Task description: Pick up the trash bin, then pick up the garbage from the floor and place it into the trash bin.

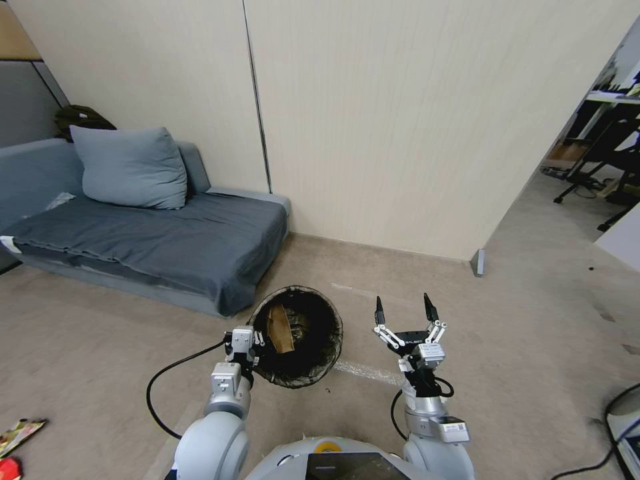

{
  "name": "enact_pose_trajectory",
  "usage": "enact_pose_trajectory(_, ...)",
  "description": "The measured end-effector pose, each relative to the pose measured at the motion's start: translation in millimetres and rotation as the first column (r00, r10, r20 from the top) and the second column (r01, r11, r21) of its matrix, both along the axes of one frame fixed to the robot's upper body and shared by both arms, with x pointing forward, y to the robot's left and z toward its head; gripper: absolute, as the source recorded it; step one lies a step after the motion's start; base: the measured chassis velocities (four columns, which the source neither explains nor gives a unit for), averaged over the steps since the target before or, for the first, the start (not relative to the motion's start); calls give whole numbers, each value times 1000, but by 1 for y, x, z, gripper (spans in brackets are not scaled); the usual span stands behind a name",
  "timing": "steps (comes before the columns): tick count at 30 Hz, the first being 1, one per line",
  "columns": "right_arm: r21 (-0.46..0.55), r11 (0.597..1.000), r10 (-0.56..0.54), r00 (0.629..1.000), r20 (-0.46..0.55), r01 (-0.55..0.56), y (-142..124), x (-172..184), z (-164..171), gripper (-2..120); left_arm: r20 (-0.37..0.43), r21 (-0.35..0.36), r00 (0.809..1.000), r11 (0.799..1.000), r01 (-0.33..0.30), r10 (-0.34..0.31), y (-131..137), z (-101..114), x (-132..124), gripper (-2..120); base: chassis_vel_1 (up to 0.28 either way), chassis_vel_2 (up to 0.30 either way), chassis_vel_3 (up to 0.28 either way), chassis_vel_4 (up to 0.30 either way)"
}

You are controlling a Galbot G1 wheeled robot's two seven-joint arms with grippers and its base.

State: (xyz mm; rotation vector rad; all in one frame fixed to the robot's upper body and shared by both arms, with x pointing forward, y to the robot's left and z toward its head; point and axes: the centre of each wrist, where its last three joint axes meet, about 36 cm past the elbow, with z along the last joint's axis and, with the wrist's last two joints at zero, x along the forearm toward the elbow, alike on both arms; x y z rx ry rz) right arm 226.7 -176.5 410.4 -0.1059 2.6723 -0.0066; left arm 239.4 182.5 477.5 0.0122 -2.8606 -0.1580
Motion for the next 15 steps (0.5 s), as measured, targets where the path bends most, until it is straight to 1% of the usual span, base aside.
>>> enact_pose_trajectory(6,-5,1000,12,1000,-16,-12,4,-2,-5,100,0,0,1000,1000,0,0,0,0,0,2,71,83,87,75)
enact_pose_trajectory(15,-13,1000,16,1000,-22,-16,5,-1,-8,100,2,0,1000,1000,1,-1,0,1,0,2,110,108,116,112)
